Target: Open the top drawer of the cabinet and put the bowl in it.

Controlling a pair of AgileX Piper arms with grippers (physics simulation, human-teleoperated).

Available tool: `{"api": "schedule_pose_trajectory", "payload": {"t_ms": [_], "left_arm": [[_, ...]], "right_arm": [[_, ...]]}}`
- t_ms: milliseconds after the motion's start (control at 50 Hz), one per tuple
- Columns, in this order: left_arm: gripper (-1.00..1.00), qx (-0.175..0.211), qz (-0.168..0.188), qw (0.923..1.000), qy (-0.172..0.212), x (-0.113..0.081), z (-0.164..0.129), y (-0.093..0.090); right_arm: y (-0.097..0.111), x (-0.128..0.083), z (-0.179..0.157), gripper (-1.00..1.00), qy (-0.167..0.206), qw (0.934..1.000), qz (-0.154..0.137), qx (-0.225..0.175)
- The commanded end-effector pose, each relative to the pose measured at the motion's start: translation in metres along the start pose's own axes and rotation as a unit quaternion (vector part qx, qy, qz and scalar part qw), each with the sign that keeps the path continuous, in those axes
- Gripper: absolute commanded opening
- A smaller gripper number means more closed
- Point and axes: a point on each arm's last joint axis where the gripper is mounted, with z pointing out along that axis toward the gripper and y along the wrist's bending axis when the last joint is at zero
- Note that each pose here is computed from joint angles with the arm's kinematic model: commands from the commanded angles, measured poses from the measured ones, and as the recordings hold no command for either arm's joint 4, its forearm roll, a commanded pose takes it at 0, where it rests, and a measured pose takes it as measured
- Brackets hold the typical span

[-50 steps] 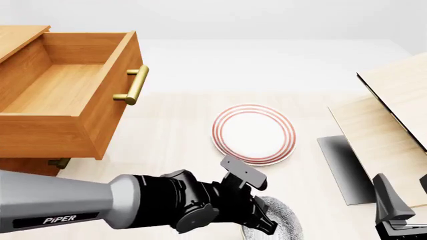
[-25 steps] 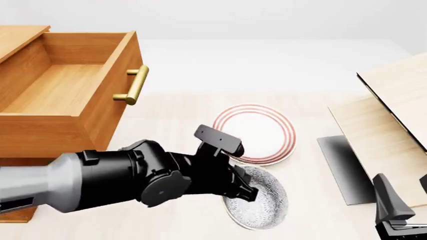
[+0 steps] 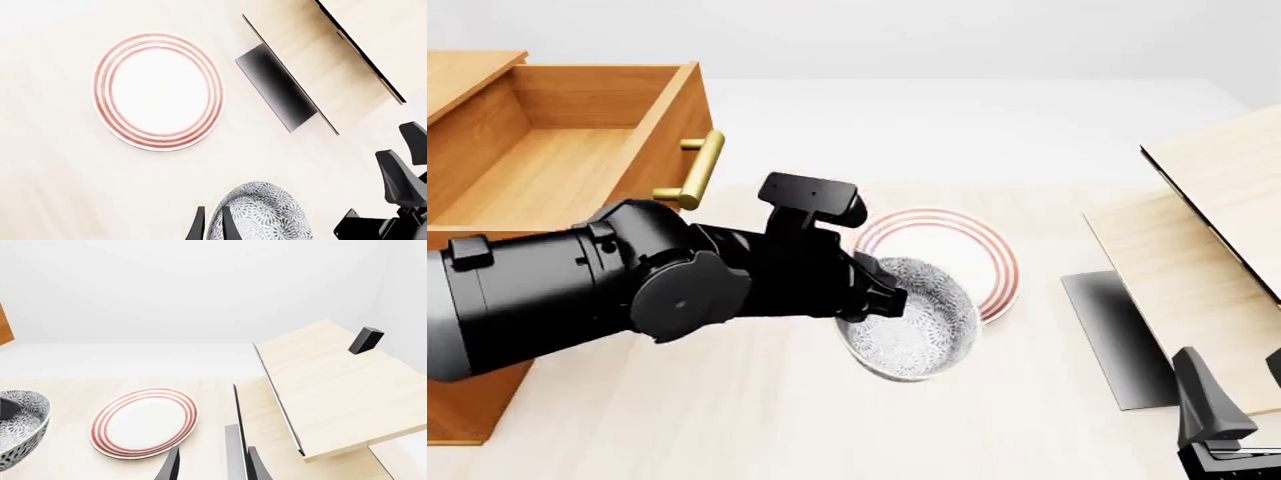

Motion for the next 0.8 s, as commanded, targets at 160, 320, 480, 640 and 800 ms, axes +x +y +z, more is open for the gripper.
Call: {"api": "schedule_pose_trajectory", "payload": {"t_ms": [160,320,480,640,800], "left_arm": [[-1.00,-0.011,-0.023,0.9987,-0.043,-0.045,-0.036,0.006],[-1.00,-0.016,-0.028,0.9978,-0.057,-0.065,-0.048,0.006],[-1.00,-0.024,-0.033,0.9969,-0.068,-0.088,-0.056,0.008],[-1.00,-0.033,-0.041,0.9952,-0.083,-0.106,-0.067,0.013],[-1.00,-0.044,-0.045,0.9937,-0.093,-0.124,-0.081,0.017]], "right_arm": [[0.000,0.000,0.000,1.00,0.000,1.0000,0.000,0.000],[0.000,0.000,0.000,1.00,0.000,1.0000,0.000,0.000],[0.000,0.000,0.000,1.00,0.000,1.0000,0.000,0.000],[0.000,0.000,0.000,1.00,0.000,1.0000,0.000,0.000],[0.000,0.000,0.000,1.00,0.000,1.0000,0.000,0.000]]}}
